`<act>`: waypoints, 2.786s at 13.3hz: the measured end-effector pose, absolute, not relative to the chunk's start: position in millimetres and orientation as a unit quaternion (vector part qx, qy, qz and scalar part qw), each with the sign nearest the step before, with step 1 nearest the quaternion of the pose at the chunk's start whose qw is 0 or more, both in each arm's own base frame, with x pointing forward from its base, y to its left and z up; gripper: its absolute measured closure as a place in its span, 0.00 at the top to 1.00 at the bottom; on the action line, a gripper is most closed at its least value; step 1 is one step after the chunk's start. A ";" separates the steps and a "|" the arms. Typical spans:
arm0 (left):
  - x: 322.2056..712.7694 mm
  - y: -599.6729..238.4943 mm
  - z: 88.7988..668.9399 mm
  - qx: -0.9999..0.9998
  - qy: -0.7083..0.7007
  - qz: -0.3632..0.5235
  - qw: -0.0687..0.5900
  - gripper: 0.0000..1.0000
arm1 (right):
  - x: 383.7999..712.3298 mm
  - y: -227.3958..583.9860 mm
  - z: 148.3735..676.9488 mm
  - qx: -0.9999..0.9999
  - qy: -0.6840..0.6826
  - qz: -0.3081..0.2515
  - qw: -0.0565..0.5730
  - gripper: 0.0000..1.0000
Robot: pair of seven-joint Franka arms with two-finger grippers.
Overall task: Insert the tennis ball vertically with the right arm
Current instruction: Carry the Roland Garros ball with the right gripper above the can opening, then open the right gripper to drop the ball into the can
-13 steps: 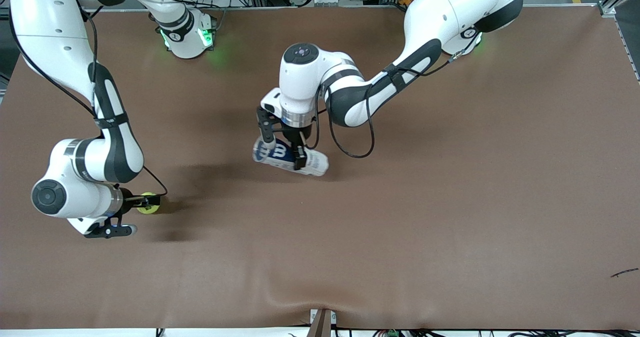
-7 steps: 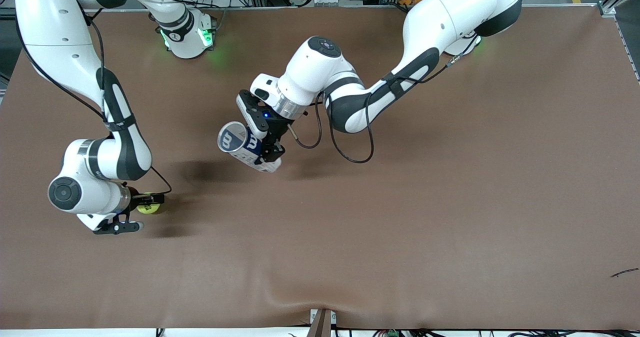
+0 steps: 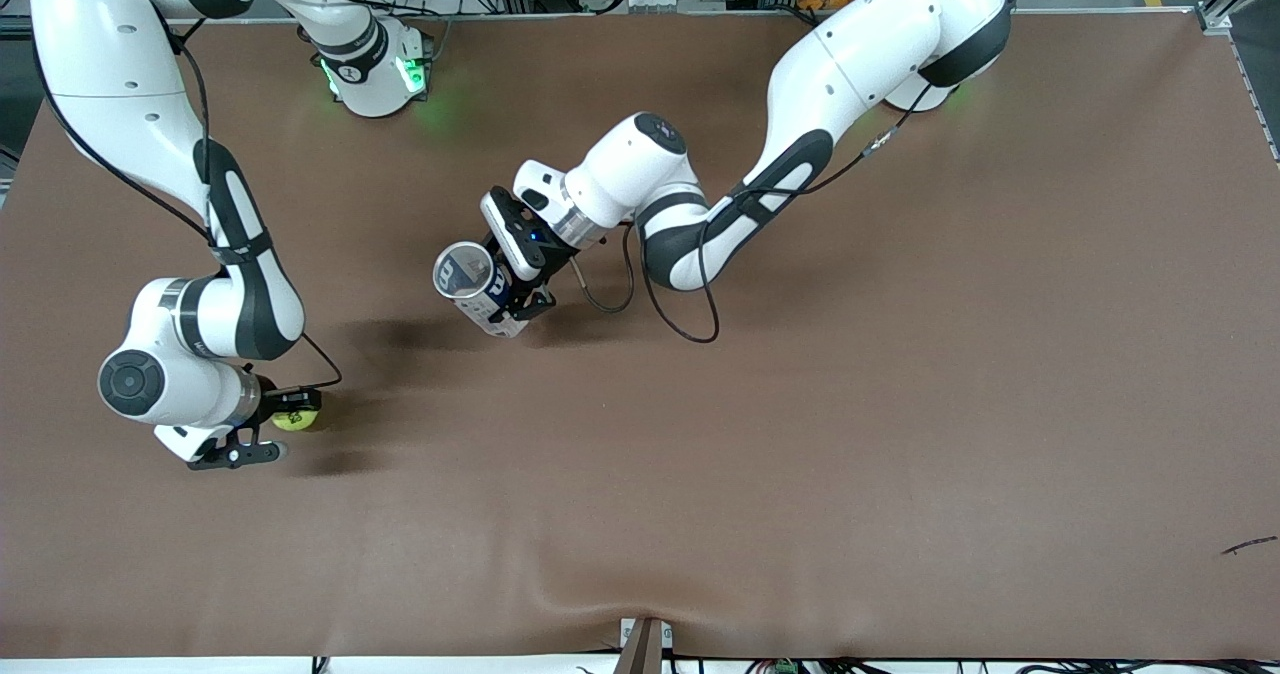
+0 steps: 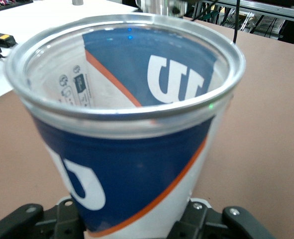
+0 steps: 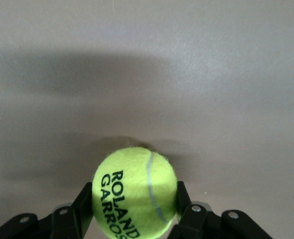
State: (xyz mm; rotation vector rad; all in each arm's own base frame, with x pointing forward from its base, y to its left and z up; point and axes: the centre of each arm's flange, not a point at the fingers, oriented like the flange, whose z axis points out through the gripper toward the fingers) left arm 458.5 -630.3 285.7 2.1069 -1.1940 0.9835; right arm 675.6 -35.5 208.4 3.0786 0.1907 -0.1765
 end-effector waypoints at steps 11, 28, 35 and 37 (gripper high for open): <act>478.1 -600.9 207.6 0.792 -0.437 0.348 0.247 0.59 | 689.3 21.1 381.2 0.986 -0.063 -0.151 -0.039 0.67; 480.0 -585.5 199.9 0.765 -0.439 0.379 0.279 0.86 | 613.5 306.5 440.0 0.963 -0.200 -0.174 -0.044 0.67; 475.8 -582.8 196.6 0.760 -0.440 0.381 0.289 0.86 | 609.8 326.1 413.0 0.958 -0.222 -0.180 -0.032 0.72; 475.2 -580.3 191.4 0.762 -0.442 0.378 0.286 0.87 | 608.8 328.4 411.2 0.955 -0.233 -0.181 -0.029 0.92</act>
